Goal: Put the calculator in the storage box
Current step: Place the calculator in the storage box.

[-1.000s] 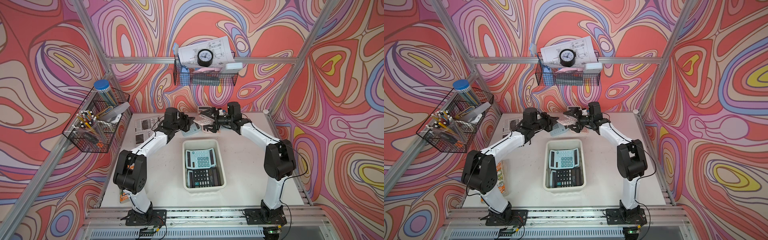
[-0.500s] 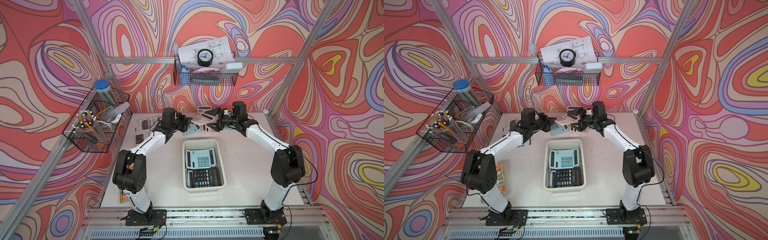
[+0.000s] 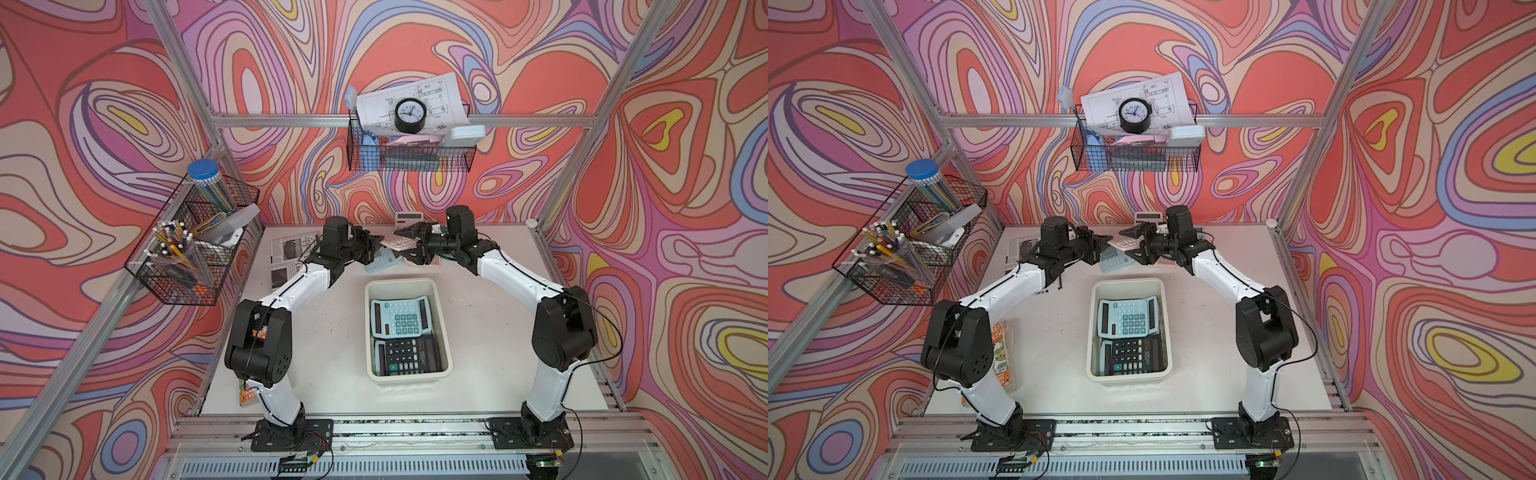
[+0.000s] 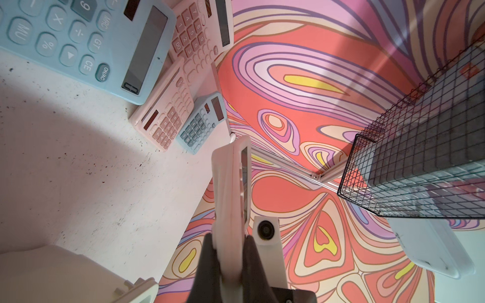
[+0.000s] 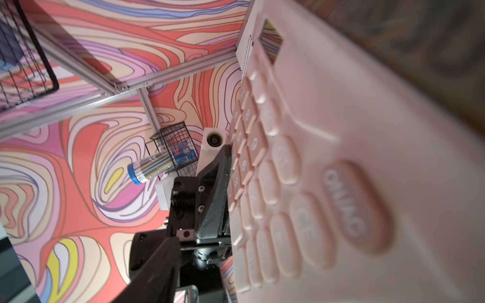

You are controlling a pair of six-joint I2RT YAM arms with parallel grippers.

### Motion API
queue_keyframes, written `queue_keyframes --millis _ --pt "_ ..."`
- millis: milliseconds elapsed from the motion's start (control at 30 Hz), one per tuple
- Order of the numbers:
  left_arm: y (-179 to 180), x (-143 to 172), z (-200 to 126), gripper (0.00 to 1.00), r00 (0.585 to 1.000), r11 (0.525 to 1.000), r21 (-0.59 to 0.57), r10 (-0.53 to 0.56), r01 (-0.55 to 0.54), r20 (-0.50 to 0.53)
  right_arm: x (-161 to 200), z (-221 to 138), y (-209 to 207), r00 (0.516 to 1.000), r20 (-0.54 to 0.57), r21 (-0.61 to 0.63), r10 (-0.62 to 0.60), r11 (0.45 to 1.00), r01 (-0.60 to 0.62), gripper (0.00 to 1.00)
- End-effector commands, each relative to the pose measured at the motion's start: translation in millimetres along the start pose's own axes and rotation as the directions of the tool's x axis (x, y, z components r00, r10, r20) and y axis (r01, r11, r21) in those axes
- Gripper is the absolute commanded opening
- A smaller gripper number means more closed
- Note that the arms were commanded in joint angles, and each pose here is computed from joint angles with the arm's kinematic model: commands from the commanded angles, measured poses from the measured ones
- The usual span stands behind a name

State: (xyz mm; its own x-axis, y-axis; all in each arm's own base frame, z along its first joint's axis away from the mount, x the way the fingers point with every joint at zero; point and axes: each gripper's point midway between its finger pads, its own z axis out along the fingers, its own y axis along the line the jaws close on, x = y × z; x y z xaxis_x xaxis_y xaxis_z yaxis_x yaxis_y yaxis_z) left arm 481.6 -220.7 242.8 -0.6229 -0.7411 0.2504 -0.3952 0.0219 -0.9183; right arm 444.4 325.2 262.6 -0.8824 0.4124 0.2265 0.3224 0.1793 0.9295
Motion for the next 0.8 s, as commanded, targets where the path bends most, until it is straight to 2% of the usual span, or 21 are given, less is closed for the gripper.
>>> queue_keyframes --millis 0,100,133,267,300,367,467,633,767 --pt "-8.1 10.3 -4.8 0.0 0.999 0.999 0.035 0.022 -0.02 -0.042 -2.2 9.8 15.7 0.999 0.024 -0.032 -0.028 0.999 0.029 0.4" --pt "-6.5 11.4 -7.1 0.0 0.999 0.999 0.033 0.018 -0.017 -0.048 -0.1 11.2 17.4 0.999 0.031 -0.03 -0.035 0.999 0.036 0.22" --pt "-6.2 11.4 -7.7 0.06 0.999 0.999 0.031 0.016 -0.015 -0.05 0.2 10.1 17.4 0.999 0.035 -0.028 -0.037 0.999 0.038 0.18" --pt "-3.0 8.8 -15.1 0.46 0.998 1.0 0.015 0.013 -0.012 -0.055 2.1 5.9 12.7 0.998 0.045 -0.015 -0.039 0.999 0.039 0.0" --pt "-2.3 8.0 -18.1 0.54 0.998 1.0 0.007 0.017 -0.017 -0.056 3.1 4.7 11.0 0.998 0.045 -0.011 -0.039 0.999 0.04 0.0" --pt "0.5 4.9 -24.8 0.67 0.998 1.0 -0.014 0.026 -0.027 -0.059 4.2 1.7 8.3 0.998 0.044 -0.004 -0.045 0.999 0.045 0.0" --pt "4.2 0.0 -38.6 0.79 0.996 0.996 -0.06 0.055 -0.06 -0.072 4.2 -4.6 4.5 0.998 0.023 0.011 -0.061 0.998 0.061 0.0" --pt "5.2 -4.0 -62.0 0.86 0.977 0.981 -0.111 0.141 -0.16 -0.161 12.3 -19.0 0.2 0.99 -0.094 0.035 -0.11 0.993 0.113 0.0" --pt "3.9 9.8 -75.7 0.87 0.929 0.948 -0.133 0.244 -0.288 -0.278 29.9 -34.0 -5.7 0.961 -0.232 0.038 -0.149 0.986 0.163 0.0"
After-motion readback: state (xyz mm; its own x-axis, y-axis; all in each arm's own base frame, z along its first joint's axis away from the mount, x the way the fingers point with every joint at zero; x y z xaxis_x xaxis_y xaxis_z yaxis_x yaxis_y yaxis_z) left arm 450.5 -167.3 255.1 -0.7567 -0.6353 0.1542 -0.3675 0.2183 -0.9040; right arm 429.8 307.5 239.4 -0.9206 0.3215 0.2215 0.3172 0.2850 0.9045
